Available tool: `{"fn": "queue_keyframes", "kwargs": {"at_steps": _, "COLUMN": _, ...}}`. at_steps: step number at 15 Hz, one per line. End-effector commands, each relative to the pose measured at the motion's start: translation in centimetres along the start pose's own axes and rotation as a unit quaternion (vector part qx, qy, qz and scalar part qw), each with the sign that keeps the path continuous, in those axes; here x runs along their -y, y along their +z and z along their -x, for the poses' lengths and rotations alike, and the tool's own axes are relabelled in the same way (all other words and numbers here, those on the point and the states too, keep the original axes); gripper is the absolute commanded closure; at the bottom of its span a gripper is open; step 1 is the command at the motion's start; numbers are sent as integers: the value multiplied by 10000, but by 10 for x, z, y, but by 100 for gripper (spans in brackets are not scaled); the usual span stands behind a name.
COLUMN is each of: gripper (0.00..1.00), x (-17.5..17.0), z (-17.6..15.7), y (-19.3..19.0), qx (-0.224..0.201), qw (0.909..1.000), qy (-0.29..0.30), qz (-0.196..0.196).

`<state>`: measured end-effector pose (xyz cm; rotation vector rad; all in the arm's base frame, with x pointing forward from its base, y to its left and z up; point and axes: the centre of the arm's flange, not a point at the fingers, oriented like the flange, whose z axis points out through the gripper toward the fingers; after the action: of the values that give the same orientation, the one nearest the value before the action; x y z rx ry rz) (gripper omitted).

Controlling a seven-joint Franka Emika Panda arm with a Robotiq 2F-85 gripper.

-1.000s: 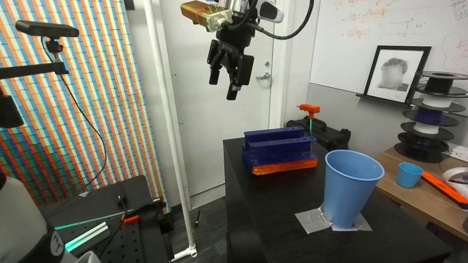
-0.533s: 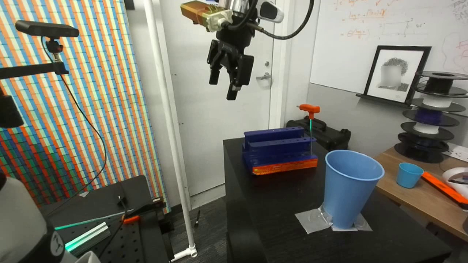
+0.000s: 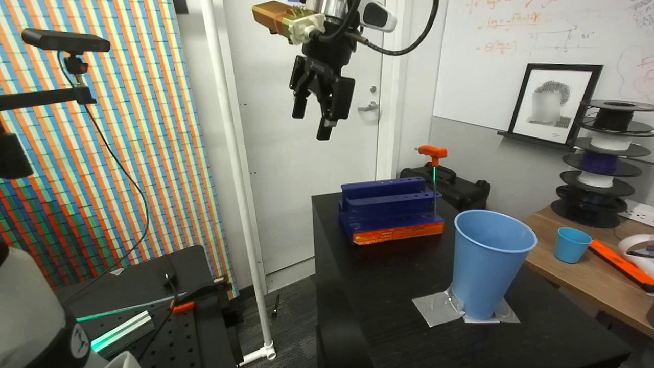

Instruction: Put the orange object inside the blue cup

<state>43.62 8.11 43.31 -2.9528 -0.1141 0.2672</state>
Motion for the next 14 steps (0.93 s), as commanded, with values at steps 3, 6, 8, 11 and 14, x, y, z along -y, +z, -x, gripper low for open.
{"fn": "queue_keyframes", "kwargs": {"at_steps": 3, "gripper": 0, "x": 0, "z": 0, "y": 0, "qx": 0, "qw": 10000, "qy": 0, "qz": 0}}
{"fn": "queue_keyframes", "kwargs": {"at_steps": 6, "gripper": 0, "x": 0, "z": 0, "y": 0, "qx": 0, "qw": 10000, "qy": 0, "qz": 0}}
{"fn": "queue_keyframes", "kwargs": {"at_steps": 8, "gripper": 0, "x": 0, "z": 0, "y": 0, "qx": 0, "qw": 10000, "qy": 0, "qz": 0}}
{"fn": "queue_keyframes", "kwargs": {"at_steps": 11, "gripper": 0, "x": 0, "z": 0, "y": 0, "qx": 0, "qw": 10000, "qy": 0, "qz": 0}}
{"fn": "queue_keyframes", "kwargs": {"at_steps": 14, "gripper": 0, "x": 4, "z": -4, "y": -9, "qx": -211, "qw": 9993, "qy": -218, "qz": 204}}
